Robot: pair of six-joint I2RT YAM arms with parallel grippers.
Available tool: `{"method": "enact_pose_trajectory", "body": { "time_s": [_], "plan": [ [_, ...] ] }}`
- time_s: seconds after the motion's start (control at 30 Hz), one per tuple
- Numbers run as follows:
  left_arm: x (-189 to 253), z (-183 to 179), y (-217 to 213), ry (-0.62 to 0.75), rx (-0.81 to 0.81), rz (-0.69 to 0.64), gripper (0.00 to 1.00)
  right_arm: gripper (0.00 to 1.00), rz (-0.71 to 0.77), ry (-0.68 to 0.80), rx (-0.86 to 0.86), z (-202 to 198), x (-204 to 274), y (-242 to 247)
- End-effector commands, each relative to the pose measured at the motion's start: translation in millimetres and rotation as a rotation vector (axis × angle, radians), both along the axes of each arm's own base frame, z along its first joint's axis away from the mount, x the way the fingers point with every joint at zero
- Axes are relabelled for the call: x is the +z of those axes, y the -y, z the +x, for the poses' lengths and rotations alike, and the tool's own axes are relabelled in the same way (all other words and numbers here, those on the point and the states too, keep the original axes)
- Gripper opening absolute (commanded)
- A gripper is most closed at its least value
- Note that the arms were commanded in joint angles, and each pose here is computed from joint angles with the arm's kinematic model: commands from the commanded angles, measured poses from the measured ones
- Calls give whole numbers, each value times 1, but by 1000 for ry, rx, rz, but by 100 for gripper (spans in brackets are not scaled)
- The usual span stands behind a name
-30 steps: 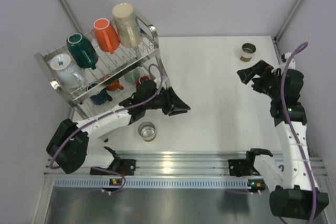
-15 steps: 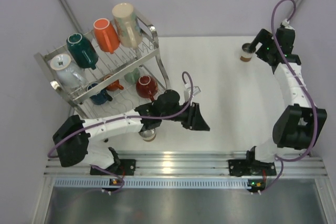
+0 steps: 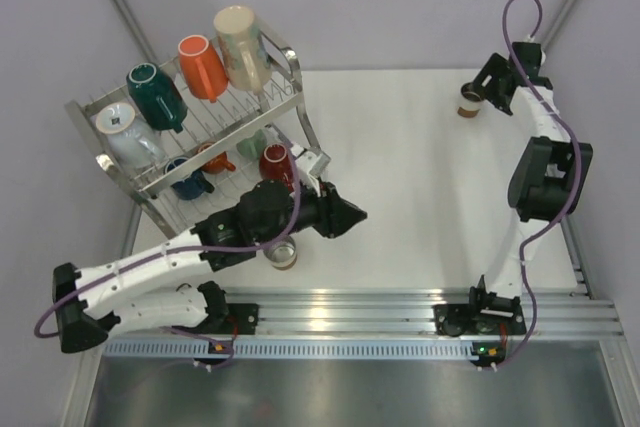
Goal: Load the cups into the dish rack
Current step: Grab a cup with the right arm
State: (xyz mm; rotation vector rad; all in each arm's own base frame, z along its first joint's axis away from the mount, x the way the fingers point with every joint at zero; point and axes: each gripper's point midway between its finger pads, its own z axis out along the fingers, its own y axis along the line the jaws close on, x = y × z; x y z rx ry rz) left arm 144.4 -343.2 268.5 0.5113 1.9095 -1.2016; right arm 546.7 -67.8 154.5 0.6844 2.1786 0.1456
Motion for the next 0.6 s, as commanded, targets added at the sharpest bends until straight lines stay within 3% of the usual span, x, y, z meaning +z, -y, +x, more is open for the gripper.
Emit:
{"method": "enact_pose_trajectory", "body": {
  "time_s": [0.0, 0.2, 0.37, 0.47, 0.57],
  "plan": [
    [16, 22, -36, 92, 188, 4, 40, 80, -16, 30, -39, 14, 9, 14],
    [27, 30, -79, 106, 351, -55, 41, 55, 2, 4, -43, 28, -29, 14],
    [36, 26, -92, 113, 372, -101, 42, 53, 4, -15, -41, 29, -48, 14],
    [39, 26, -97, 111, 388, -114, 42, 40, 27, -25, -35, 28, -57, 10],
    [38, 26, -99, 102, 392, -117, 42, 37, 45, -19, -18, 27, -55, 7]
  ]
}}
